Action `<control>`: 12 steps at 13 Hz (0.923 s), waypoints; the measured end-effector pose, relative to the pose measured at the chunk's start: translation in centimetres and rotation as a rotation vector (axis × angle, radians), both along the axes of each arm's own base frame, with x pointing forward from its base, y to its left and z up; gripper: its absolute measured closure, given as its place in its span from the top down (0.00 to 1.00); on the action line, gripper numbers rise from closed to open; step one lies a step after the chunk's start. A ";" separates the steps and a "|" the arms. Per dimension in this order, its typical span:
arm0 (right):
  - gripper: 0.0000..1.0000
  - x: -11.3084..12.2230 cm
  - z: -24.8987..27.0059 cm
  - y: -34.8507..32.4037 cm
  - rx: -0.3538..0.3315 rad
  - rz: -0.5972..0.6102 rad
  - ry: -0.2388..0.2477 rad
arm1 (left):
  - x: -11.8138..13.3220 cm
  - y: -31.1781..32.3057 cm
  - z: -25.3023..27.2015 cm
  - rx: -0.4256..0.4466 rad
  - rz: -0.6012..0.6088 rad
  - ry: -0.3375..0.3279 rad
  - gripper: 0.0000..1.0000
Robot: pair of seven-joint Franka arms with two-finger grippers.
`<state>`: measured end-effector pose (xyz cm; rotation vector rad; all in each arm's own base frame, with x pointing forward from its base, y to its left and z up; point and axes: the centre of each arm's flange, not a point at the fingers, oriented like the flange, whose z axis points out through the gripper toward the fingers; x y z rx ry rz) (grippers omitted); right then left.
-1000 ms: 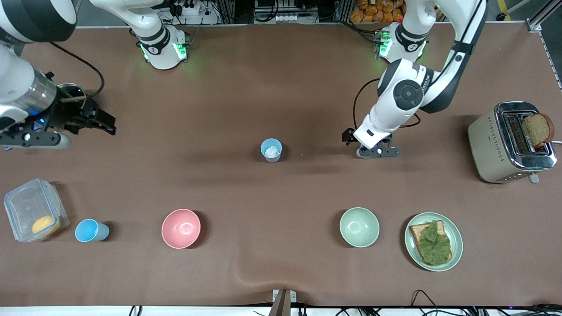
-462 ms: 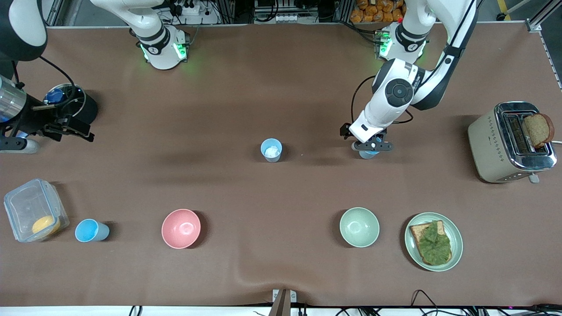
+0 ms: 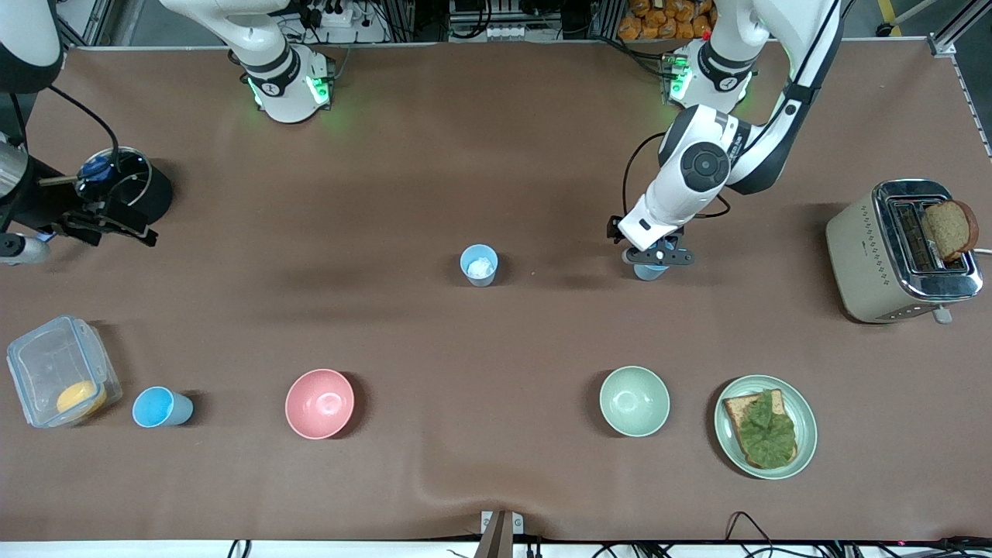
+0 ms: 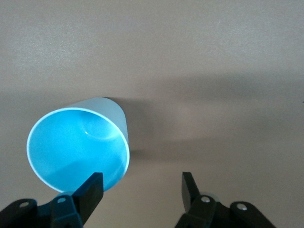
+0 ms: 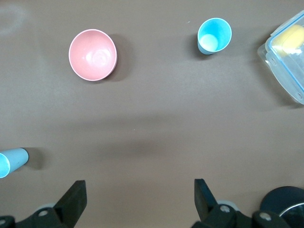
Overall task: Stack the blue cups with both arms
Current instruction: 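Lift the second light-blue cup with the left gripper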
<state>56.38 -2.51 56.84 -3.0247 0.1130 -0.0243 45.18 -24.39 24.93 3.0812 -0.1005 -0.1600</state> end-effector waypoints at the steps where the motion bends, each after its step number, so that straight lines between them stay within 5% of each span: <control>1: 1.00 -0.1 0.2 -0.3 -0.006 -0.002 0.004 | 0.1 0.2 -0.1 0.007 -0.007 -0.002 0.70; 8: 1.00 -0.5 0.5 -1.6 -0.083 0.002 0.034 | 1.7 3.7 -0.5 0.007 -0.073 -0.012 0.60; 12: 1.00 -0.5 0.6 -1.5 -0.088 0.006 0.035 | 1.6 3.3 -0.5 0.007 -0.081 -0.012 0.16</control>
